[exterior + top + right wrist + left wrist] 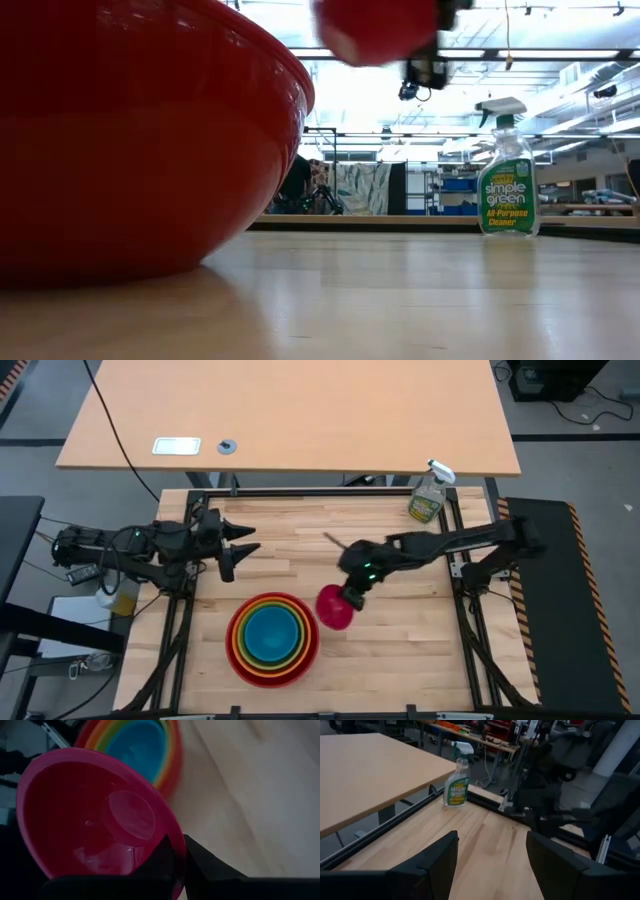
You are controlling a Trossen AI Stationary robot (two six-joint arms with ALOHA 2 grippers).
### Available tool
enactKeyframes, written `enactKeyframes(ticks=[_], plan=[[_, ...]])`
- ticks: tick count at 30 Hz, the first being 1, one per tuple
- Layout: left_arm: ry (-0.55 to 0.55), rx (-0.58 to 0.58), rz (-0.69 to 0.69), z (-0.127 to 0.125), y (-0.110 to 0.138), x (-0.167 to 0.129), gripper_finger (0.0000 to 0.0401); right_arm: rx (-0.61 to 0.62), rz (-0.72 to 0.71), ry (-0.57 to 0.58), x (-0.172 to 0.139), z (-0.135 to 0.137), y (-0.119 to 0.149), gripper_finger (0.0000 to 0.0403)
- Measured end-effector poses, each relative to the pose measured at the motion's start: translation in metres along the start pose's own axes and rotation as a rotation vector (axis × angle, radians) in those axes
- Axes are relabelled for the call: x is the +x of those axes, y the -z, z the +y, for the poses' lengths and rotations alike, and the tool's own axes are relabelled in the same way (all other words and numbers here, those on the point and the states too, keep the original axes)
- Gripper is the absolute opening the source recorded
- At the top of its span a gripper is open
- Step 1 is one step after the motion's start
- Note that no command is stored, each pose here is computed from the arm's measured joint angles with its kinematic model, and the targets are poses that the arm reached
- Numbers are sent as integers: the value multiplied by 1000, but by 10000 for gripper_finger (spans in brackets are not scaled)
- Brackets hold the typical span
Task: Nest bowls inside each other
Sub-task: Stack the red bowl on top of the blue bowl
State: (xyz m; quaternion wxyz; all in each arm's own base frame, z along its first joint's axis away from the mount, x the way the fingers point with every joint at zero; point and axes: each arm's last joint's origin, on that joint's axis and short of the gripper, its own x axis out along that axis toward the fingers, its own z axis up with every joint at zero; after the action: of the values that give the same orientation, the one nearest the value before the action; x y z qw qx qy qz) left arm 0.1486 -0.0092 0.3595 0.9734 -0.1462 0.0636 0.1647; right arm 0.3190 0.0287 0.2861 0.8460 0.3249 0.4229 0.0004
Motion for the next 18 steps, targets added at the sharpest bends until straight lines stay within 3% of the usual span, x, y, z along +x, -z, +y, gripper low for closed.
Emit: enactKeyframes(ticks=[10, 18], plan=[[1, -46, -1, 6, -2, -13, 237, -147, -134, -42, 46, 47, -70, 31], [-4, -59, 11, 11, -1, -23, 237, -218, -87, -88, 92, 65, -89, 32]])
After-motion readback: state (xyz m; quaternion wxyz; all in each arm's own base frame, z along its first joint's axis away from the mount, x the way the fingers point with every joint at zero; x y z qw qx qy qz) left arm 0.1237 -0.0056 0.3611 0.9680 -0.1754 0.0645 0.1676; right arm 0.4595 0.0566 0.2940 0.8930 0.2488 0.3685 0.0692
